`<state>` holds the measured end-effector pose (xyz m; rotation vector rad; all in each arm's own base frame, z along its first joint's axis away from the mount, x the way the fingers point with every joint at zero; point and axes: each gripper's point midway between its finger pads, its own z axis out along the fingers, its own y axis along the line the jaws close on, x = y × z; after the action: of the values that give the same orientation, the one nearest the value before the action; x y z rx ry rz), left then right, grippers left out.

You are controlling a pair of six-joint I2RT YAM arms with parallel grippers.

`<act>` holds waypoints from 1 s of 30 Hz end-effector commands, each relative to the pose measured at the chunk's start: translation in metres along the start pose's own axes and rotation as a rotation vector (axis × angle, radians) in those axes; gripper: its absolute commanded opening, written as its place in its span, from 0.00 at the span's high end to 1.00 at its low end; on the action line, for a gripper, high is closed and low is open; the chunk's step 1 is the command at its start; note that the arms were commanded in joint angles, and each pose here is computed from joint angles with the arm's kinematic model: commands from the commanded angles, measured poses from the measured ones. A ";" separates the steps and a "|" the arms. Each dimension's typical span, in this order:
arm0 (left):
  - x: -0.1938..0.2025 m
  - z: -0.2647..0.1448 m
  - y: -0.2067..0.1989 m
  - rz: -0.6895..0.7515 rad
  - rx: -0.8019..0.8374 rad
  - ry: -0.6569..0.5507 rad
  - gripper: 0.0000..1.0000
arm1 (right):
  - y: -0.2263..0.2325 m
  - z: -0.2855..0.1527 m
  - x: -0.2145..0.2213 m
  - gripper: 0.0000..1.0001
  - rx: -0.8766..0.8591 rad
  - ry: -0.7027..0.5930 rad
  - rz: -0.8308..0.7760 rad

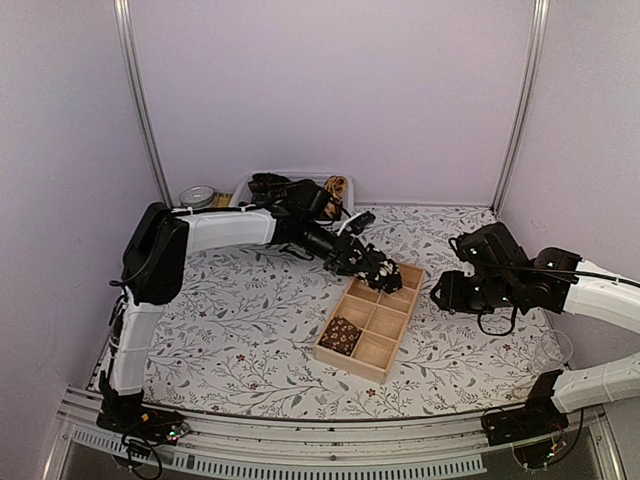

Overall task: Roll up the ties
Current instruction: Place the tie in the storage box.

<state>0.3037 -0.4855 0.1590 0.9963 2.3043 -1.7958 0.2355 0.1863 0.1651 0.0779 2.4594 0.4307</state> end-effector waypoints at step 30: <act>0.021 -0.017 0.128 -0.307 -0.417 0.060 1.00 | 0.009 0.004 -0.015 0.49 -0.045 -0.028 -0.050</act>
<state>0.3565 -0.4526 0.0778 0.7353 2.7135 -1.4379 0.2447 0.1883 0.1711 0.0195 2.4258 0.4460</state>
